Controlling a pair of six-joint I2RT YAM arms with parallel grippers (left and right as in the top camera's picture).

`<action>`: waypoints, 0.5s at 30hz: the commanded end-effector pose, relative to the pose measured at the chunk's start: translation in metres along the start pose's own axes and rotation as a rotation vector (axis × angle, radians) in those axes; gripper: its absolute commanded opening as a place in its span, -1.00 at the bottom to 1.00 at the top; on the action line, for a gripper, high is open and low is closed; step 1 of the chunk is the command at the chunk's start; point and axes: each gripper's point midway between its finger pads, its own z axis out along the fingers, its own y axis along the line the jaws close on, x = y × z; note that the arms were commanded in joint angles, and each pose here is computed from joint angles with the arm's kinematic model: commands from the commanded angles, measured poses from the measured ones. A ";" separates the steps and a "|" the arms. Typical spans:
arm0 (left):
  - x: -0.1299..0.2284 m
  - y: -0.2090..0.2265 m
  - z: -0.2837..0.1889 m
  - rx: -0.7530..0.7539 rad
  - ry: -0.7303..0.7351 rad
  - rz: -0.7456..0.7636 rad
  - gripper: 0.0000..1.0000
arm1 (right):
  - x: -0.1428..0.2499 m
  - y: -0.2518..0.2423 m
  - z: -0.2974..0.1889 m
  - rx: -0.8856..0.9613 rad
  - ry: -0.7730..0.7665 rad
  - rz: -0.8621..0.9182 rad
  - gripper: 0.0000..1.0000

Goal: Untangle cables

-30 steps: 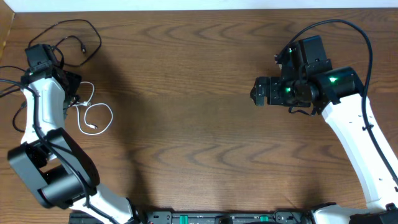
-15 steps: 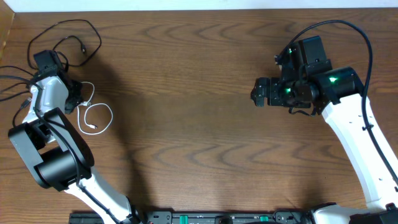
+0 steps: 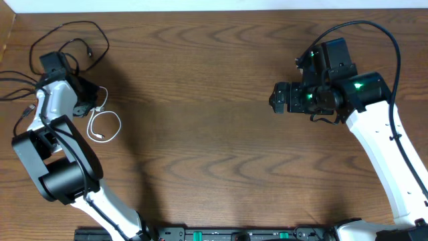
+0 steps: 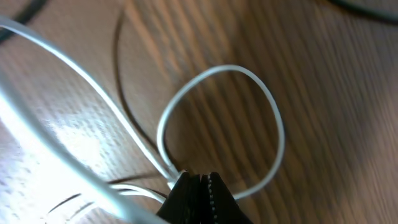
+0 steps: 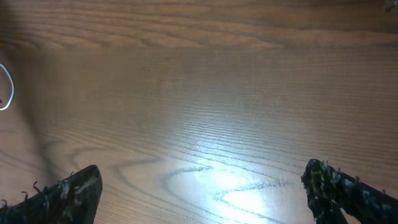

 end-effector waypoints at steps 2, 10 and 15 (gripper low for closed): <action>0.011 -0.011 -0.006 0.022 0.010 0.057 -0.85 | 0.003 0.000 -0.002 -0.006 0.003 0.028 0.99; -0.002 -0.010 -0.020 0.023 -0.029 0.048 0.97 | 0.008 0.012 0.001 -0.018 0.015 -0.003 0.99; -0.022 -0.023 -0.075 0.118 -0.119 0.035 0.97 | 0.010 0.022 0.002 -0.029 0.011 -0.032 0.98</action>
